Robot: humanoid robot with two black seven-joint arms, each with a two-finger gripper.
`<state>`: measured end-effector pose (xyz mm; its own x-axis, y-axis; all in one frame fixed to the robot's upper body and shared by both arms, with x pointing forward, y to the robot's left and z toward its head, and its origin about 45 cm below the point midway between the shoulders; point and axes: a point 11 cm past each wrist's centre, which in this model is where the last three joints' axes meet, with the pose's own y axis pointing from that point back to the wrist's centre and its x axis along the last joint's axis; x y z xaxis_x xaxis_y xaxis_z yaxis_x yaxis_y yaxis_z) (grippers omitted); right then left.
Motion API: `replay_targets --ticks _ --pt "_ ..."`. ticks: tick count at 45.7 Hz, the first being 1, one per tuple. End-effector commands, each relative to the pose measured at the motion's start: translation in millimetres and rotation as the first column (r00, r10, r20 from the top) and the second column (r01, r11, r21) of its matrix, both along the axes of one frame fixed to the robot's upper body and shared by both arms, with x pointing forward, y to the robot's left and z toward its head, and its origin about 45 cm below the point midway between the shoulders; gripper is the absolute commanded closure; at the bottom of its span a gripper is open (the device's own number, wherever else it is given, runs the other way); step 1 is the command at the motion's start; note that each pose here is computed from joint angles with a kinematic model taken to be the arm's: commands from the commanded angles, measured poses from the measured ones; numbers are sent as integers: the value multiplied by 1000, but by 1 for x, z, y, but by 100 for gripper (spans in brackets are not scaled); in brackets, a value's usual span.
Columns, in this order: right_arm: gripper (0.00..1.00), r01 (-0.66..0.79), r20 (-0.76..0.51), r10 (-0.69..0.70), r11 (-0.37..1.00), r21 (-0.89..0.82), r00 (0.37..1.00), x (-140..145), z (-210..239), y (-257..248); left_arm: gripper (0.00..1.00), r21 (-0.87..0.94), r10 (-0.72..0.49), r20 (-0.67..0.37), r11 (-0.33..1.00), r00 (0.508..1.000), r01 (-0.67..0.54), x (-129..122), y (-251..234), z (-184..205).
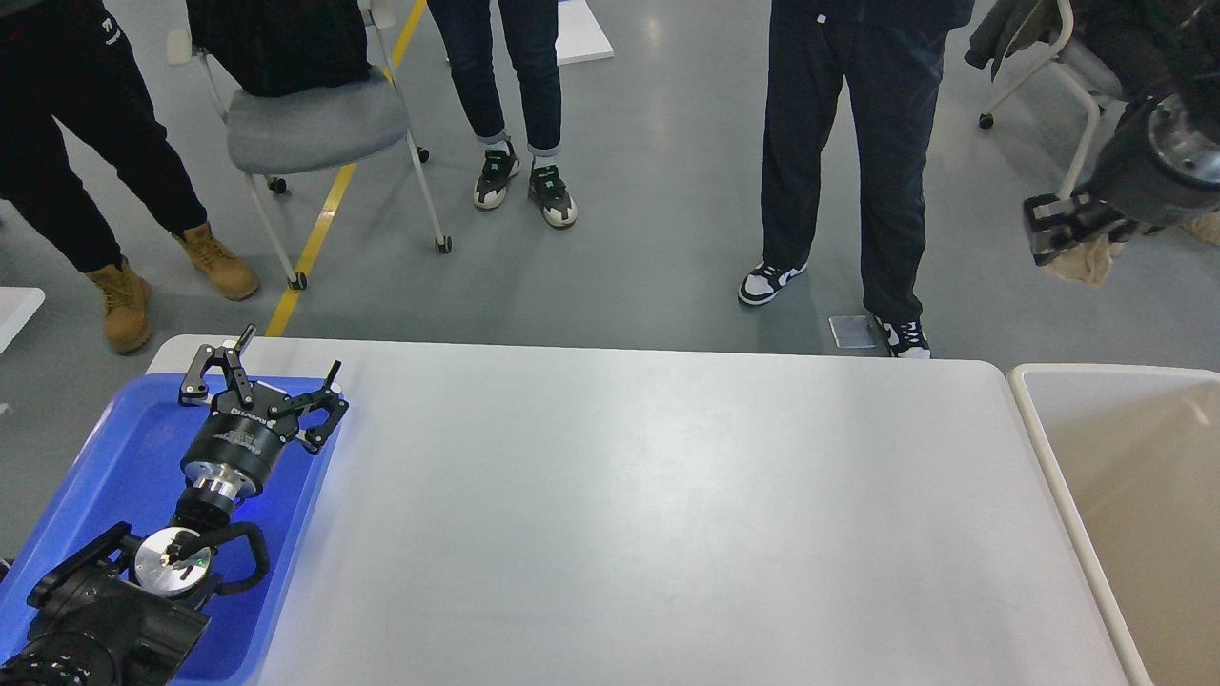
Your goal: Tidy desktop
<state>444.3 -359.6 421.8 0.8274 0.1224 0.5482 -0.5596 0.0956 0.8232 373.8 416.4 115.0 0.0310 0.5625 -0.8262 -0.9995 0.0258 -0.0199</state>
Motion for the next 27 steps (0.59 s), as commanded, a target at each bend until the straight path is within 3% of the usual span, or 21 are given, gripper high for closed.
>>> replay_targets --ticks 1,5,6,13,19,27 --pt "100 186 416 -161 982 -18 895 12 -5 -121 0 1 2 1 1000 1000 -2 0 1 0" --pt "100 296 563 -238 955 -13 792 1 -26 -178 0 1 2 1 1000 1000 -2 0 1 0" --pt "100 364 623 -320 929 61 714 -7 -41 -201 0 1 2 1 1000 1000 -2 0 1 0" --pt "100 543 706 -576 778 316 414 -41 -96 -259 0 -2 3 2 1000 1000 -3 0 0 0" --pt "100 586 651 -736 614 528 186 -59 -134 -276 0 -2 3 2 1000 1000 -3 0 0 0" --pt "100 514 427 -902 339 788 -59 -69 -178 -265 0 -2 2 1 1000 1000 -2 0 0 0"
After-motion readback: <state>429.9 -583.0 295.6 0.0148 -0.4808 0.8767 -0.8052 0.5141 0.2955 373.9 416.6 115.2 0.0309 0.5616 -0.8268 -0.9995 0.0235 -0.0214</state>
